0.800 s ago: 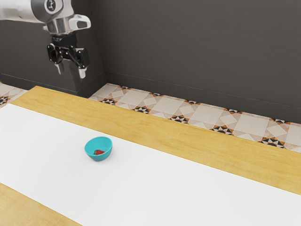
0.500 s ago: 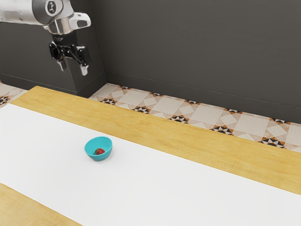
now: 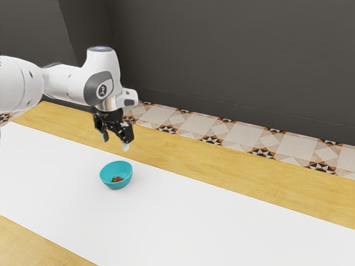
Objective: Take strawberry from the bowl
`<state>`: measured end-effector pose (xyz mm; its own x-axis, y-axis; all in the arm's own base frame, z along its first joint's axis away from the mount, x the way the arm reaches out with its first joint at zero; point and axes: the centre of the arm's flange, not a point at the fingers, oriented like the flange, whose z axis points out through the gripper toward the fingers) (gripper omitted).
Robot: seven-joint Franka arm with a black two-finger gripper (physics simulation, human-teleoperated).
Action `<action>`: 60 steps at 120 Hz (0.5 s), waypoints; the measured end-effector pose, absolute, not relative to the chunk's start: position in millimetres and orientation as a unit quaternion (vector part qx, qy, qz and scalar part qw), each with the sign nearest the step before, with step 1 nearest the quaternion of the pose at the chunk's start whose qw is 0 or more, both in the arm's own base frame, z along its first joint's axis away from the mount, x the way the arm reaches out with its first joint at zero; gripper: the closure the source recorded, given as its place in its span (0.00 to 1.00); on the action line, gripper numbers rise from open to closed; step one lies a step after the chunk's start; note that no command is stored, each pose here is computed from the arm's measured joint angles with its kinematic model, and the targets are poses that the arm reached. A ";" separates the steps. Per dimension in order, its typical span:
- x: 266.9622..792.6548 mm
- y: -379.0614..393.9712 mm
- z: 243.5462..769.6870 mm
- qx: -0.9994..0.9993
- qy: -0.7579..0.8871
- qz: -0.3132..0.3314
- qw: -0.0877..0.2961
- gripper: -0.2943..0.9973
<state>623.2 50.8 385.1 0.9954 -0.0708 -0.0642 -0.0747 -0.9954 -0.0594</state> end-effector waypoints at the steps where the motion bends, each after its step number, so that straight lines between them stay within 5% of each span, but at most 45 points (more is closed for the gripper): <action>1: 622.8 50.4 384.1 -0.998 0.041 0.030 0.031 0.24; 31: 624.3 57.1 341.5 -0.986 0.160 0.007 0.039 0.26; 60: 629.3 67.4 325.1 -0.968 0.245 -0.006 0.051 0.38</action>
<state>629.3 67.4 325.1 0.8801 -0.4745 -0.0136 -0.4733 -0.8750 -0.1018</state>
